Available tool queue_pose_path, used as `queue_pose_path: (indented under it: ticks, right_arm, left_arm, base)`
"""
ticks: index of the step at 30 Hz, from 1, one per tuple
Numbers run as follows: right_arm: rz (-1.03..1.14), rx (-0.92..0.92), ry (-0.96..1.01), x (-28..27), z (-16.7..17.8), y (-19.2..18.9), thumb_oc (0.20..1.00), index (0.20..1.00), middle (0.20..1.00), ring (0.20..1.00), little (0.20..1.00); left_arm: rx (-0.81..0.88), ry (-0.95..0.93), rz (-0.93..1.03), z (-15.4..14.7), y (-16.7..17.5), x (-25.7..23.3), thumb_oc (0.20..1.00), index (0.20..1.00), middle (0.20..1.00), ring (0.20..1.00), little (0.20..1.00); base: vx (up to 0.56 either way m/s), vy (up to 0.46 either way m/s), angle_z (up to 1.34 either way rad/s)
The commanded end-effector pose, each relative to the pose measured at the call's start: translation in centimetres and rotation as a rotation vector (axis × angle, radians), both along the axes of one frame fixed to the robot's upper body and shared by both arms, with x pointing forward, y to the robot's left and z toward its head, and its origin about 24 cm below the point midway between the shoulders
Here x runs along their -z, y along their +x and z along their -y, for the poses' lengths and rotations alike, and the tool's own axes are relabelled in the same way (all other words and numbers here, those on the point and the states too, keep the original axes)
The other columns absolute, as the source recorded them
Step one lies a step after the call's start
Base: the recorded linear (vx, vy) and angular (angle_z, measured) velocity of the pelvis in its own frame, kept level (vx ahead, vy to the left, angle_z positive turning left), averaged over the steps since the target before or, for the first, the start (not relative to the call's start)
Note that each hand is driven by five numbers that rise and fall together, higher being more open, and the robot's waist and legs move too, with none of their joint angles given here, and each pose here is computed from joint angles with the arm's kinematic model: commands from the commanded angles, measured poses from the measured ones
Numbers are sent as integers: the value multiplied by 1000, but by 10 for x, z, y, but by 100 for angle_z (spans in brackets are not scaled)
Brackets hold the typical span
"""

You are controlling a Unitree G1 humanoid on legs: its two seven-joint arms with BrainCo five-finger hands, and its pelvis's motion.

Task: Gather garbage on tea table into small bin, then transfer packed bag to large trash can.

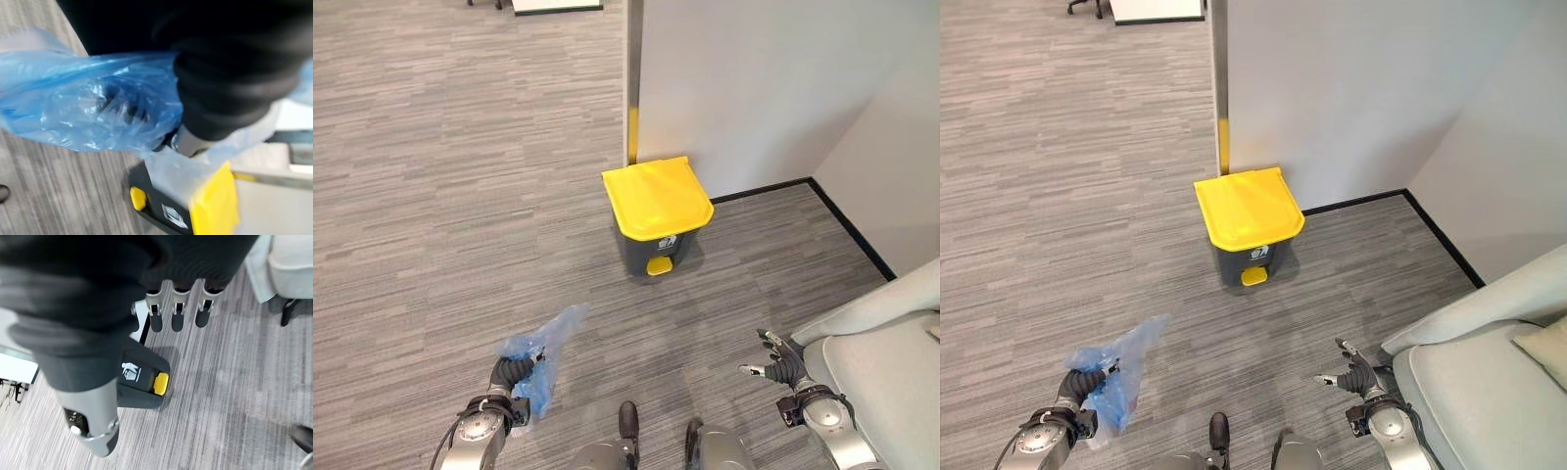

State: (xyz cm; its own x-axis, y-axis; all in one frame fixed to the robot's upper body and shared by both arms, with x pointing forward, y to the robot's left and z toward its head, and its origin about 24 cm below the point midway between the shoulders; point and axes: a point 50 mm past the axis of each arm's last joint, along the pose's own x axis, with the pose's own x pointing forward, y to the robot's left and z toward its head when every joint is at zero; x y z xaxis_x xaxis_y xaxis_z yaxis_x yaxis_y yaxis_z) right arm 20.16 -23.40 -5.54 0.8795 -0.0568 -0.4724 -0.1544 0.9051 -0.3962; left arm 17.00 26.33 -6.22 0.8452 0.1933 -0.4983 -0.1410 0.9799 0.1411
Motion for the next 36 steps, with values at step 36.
queue_pose_path:
  ticks: [36]
  right_arm:
    - [-6, 107, -45, 2, 21, 0, 1000, 1000, 1000, 1000, 1000]
  left_arm:
    - [9, 38, 118, -4, 16, -20, 200, 200, 200, 200, 200]
  base:
    - [189, -35, 11]
